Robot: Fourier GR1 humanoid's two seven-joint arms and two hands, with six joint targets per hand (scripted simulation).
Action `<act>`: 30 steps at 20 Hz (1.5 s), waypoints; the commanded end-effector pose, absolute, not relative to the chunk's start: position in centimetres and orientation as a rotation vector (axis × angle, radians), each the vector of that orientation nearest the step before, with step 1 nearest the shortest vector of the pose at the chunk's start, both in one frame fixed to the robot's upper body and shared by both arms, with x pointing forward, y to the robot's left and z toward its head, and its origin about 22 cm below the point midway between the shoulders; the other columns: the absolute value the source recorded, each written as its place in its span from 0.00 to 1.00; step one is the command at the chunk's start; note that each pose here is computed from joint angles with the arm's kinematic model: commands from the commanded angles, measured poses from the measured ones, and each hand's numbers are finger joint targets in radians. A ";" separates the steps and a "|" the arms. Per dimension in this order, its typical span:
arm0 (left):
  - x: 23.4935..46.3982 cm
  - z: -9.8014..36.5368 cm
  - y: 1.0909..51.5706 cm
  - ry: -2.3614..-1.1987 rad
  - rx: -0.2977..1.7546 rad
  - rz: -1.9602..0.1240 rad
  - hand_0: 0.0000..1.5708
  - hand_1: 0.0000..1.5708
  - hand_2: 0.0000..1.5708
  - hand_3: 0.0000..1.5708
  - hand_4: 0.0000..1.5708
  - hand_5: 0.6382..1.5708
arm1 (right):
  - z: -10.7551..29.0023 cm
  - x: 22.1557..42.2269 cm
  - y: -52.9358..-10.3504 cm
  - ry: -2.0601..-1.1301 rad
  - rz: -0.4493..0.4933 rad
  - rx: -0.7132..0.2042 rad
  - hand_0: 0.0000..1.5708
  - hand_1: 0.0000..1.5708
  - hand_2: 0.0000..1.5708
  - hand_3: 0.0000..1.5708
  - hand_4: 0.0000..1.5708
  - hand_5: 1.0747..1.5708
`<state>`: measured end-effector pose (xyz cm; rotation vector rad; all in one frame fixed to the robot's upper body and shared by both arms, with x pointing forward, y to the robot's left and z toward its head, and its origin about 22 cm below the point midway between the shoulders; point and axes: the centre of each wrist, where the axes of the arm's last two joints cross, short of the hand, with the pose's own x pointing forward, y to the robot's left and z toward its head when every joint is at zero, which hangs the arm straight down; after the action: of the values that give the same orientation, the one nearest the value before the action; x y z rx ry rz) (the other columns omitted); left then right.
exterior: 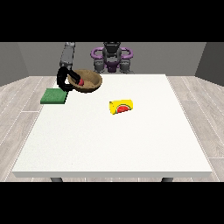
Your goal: Pick the cup and pour the ball into the bowl, then pick the bowl and place it on the pad
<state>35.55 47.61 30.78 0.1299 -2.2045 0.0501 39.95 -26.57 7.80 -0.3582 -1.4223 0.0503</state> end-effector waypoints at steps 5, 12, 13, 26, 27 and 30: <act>33.2 30.0 50.7 -2.286 0.235 0.076 0.00 0.00 0.00 0.00 0.00 0.97 | 8.7 38.5 -34.0 -1.469 0.120 -0.409 1.00 1.00 1.00 1.00 0.82 0.89; 32.5 35.0 49.8 -2.305 0.244 0.064 0.00 0.00 0.00 0.00 0.00 0.96 | 10.4 39.6 -35.6 -1.487 0.131 -0.428 1.00 1.00 1.00 1.00 0.83 0.91; 33.7 31.5 49.3 -2.309 0.226 0.067 0.00 0.00 0.00 0.00 0.00 0.96 | 11.0 38.9 -37.8 -1.505 0.104 -0.459 1.00 1.00 1.00 1.00 0.83 0.92; 31.0 37.9 47.7 -2.418 0.217 -0.009 0.00 0.00 0.00 0.00 0.08 0.96 | 11.1 36.5 -45.8 -1.586 -0.041 -0.483 1.00 1.00 1.00 0.37 0.83 0.96; 31.1 38.3 47.1 -2.432 0.230 -0.006 0.00 0.00 0.00 0.00 0.08 0.96 | 11.4 36.9 -45.5 -1.591 -0.017 -0.483 1.00 1.00 1.00 0.25 0.83 0.95; 29.8 39.8 46.8 -2.485 0.215 -0.028 0.00 0.00 0.00 0.00 0.00 0.96 | 12.8 36.0 -48.0 -1.628 -0.035 -0.493 1.00 1.00 1.00 0.13 0.82 0.97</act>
<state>30.78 47.83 38.20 0.2352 -2.4246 0.0064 36.80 -45.27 10.85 -0.4606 -1.5830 -0.0096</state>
